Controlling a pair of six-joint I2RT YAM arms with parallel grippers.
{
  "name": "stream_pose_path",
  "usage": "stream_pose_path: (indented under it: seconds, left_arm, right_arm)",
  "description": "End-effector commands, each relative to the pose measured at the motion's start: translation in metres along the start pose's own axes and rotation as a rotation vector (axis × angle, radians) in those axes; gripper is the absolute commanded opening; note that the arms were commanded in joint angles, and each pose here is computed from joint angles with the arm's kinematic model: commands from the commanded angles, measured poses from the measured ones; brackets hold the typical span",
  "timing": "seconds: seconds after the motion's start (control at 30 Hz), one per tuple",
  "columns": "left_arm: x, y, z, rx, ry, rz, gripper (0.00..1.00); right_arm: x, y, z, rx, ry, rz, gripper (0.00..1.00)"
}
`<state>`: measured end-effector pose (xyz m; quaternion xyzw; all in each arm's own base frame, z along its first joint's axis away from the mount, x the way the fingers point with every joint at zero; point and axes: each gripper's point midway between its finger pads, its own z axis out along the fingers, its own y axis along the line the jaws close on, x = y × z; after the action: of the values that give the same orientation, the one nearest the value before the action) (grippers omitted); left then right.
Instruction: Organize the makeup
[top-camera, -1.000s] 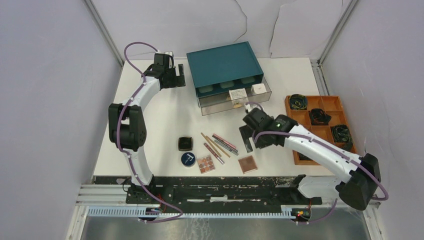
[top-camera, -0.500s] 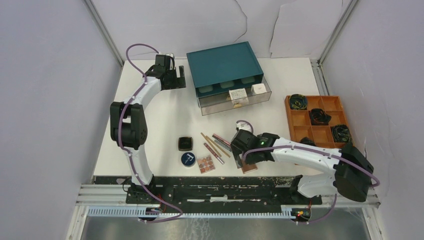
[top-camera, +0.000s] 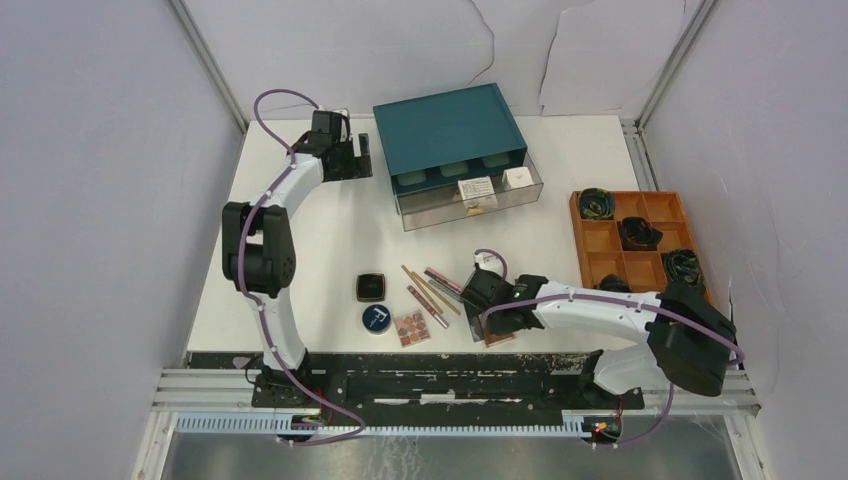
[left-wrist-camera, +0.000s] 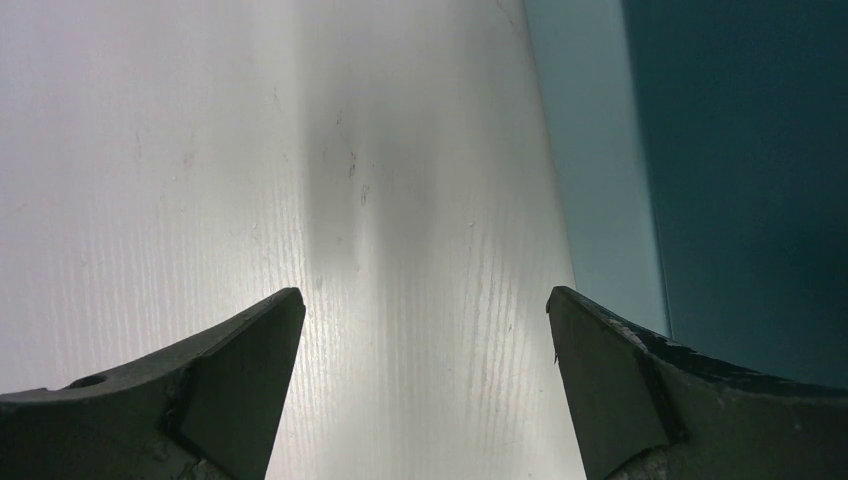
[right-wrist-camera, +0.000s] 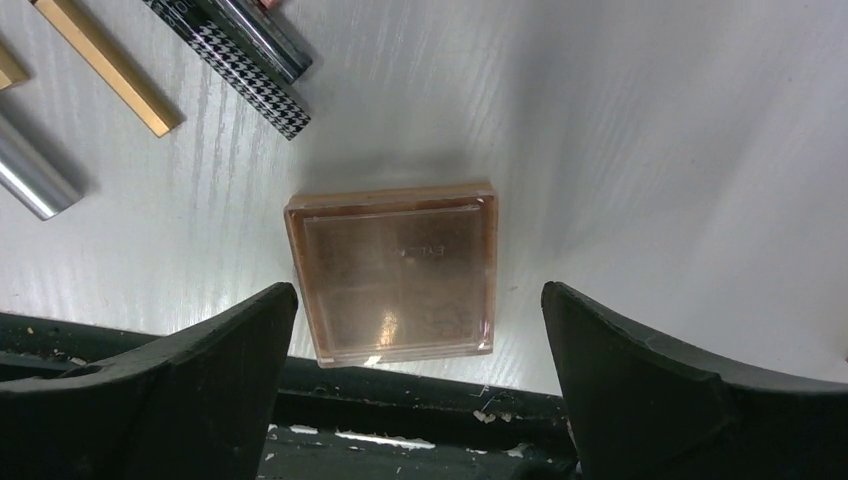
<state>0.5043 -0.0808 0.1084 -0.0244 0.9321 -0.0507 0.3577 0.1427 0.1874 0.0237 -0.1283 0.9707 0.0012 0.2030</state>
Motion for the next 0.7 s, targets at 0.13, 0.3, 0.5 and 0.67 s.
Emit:
stream_pose_path:
  seconds: [0.13, 0.3, 0.5, 0.67]
  left_arm:
    - [-0.02, 0.002, -0.003, -0.006, -0.054, 0.014, 0.98]
    - [-0.019, 0.003, -0.003, -0.01, -0.054, 0.018, 0.98]
    - [-0.019, 0.004, -0.004, -0.013, -0.053, 0.016, 0.98]
    - [-0.021, 0.004, -0.006, -0.014, -0.059, 0.016, 0.98]
  right_arm:
    - [-0.004, 0.013, 0.02, -0.002, 0.004, -0.021, 1.0]
    - [0.002, 0.009, 0.029, 0.027, 0.02, -0.025, 0.92]
    - [0.005, -0.005, 0.024, 0.083, 0.019, -0.027, 0.6]
    - [-0.004, -0.015, 0.011, 0.126, -0.004, -0.039, 0.44]
